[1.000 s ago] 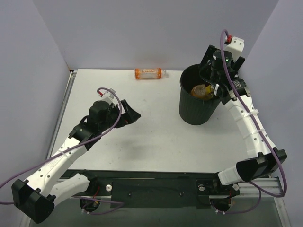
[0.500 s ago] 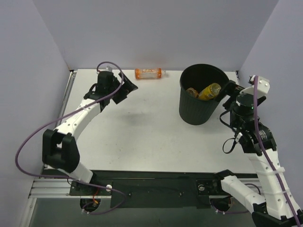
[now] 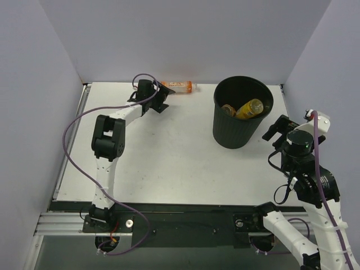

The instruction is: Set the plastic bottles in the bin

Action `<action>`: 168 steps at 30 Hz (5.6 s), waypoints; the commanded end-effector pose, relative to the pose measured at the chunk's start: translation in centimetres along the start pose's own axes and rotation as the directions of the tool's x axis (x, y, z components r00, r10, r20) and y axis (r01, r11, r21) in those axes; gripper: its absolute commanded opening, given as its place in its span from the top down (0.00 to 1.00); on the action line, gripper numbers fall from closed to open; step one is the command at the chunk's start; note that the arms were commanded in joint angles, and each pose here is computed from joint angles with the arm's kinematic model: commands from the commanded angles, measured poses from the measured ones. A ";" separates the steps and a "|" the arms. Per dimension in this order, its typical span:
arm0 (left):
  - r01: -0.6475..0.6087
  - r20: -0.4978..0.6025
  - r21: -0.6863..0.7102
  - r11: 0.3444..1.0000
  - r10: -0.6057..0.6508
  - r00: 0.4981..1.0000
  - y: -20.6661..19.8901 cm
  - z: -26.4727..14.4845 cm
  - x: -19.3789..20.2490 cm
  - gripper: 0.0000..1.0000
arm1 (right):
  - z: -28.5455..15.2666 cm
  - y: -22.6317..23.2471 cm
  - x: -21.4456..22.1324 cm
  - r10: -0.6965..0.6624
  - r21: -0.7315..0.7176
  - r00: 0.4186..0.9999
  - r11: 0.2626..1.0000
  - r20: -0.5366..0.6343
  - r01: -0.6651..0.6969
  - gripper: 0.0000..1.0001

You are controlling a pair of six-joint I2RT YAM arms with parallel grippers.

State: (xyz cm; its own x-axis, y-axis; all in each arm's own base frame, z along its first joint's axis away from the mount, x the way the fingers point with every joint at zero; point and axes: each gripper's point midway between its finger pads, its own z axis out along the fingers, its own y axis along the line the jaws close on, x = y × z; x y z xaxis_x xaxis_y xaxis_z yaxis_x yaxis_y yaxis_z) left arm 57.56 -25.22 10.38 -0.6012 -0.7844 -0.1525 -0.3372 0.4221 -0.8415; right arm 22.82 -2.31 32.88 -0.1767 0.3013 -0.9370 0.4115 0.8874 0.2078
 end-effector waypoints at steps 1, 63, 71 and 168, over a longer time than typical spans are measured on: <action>0.055 0.110 0.177 0.983 -0.075 0.991 -5.9 1.2 -4.2 0.03 | 0.4 -1.0 0.6 -0.059 0.073 0.998 0.995 -0.035 0.062 0.13; 0.441 0.282 0.095 0.892 -0.449 0.848 2.4 4.5 -6.8 0.62 | 2.4 1.0 1.0 -0.100 0.085 0.989 0.990 -0.111 0.110 0.14; 0.300 0.278 0.051 0.952 -0.302 0.912 2.1 -4.3 -3.6 0.72 | 0.5 4.6 -0.5 -0.128 -0.082 0.992 0.989 -0.023 0.126 0.14; -0.533 -0.068 0.123 0.837 0.543 0.837 3.3 -34.0 7.4 0.03 | 13.2 17.0 -5.9 -0.253 -0.121 0.961 0.956 0.116 0.266 0.10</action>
State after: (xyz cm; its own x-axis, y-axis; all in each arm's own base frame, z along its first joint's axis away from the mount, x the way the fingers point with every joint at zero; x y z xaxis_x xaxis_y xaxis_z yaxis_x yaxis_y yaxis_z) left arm 26.58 -14.71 23.20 -0.7650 -0.3971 -0.5070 0.0972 0.7071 -0.7004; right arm 44.67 7.33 32.10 -0.3220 -0.0746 -0.9438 0.2049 0.9678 -0.1464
